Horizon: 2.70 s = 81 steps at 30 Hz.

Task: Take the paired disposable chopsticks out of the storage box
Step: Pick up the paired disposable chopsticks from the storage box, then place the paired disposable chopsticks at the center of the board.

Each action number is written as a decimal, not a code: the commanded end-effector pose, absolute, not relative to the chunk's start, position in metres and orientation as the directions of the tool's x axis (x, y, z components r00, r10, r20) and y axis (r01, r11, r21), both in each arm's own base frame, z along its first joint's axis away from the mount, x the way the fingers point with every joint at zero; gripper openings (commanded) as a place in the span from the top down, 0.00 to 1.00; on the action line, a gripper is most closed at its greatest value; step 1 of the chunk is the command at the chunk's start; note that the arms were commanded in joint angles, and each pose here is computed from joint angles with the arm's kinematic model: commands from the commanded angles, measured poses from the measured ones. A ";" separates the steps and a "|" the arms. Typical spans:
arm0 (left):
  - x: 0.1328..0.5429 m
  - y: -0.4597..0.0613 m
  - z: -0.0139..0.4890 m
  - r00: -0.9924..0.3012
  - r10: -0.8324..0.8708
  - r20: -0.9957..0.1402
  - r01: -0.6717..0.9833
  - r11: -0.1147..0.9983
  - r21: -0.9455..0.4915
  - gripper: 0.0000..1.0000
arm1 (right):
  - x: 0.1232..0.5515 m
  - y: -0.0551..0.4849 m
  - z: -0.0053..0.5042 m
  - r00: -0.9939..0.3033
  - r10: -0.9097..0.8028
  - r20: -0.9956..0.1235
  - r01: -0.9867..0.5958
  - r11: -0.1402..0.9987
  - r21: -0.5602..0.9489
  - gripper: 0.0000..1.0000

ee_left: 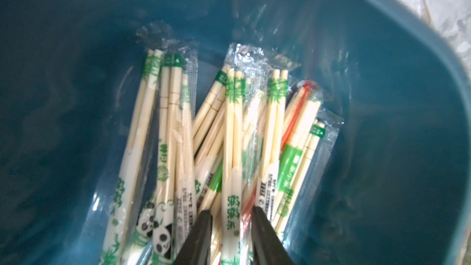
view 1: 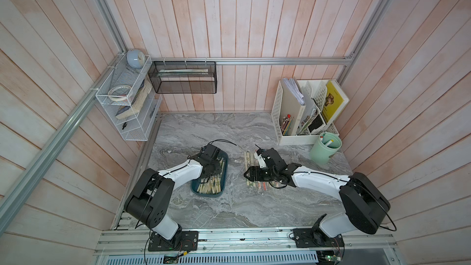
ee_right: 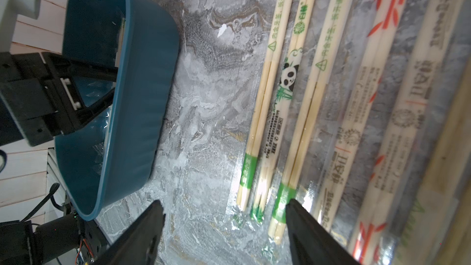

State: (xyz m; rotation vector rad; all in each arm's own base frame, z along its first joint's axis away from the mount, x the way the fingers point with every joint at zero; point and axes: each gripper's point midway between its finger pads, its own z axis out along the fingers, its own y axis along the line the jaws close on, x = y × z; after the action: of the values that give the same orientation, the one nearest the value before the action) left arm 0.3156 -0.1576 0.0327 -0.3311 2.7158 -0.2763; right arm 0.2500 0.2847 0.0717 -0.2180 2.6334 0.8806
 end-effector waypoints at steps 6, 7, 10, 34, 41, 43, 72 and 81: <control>0.320 -0.156 0.021 -0.906 -0.249 -0.344 -0.193 0.963 -0.188 0.74 | 0.252 0.281 0.071 -0.919 -0.040 -0.393 -0.264 0.802 0.535 0.22; 0.320 -0.156 0.021 -0.906 -0.248 -0.345 -0.193 0.963 -0.186 0.74 | 0.252 0.281 0.072 -0.918 -0.040 -0.394 -0.265 0.802 0.536 0.22; 0.320 -0.157 0.023 -0.905 -0.250 -0.344 -0.194 0.963 -0.188 0.78 | 0.253 0.281 0.072 -0.917 -0.039 -0.397 -0.266 0.802 0.535 0.22; 0.331 -0.151 0.070 -0.871 -0.249 -0.424 -0.180 0.964 -0.196 0.89 | 0.252 0.274 0.074 -0.913 -0.027 -0.407 -0.262 0.803 0.536 0.22; 0.338 -0.146 0.095 -0.846 -0.261 -0.466 -0.177 0.960 -0.216 0.89 | 0.254 0.273 0.071 -0.916 -0.032 -0.401 -0.262 0.805 0.532 0.22; 0.341 -0.146 0.103 -0.839 -0.262 -0.476 -0.172 0.959 -0.224 0.90 | 0.255 0.271 0.072 -0.915 -0.026 -0.402 -0.256 0.808 0.530 0.22; 0.373 -0.237 0.157 -0.818 -0.206 -0.537 0.023 0.921 -0.388 0.90 | 0.257 0.236 0.072 -0.907 0.053 -0.417 -0.196 0.823 0.533 0.22; 0.371 -0.293 0.131 -0.850 -0.134 -0.509 0.117 0.894 -0.432 0.90 | 0.247 0.224 0.069 -0.907 0.084 -0.413 -0.168 0.827 0.536 0.22</control>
State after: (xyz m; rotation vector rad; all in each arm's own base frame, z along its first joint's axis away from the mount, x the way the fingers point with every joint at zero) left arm 0.3637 -0.2738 0.1238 -0.0367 2.5491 -0.5428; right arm 0.2481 0.2311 0.0724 -0.0957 2.5817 0.8362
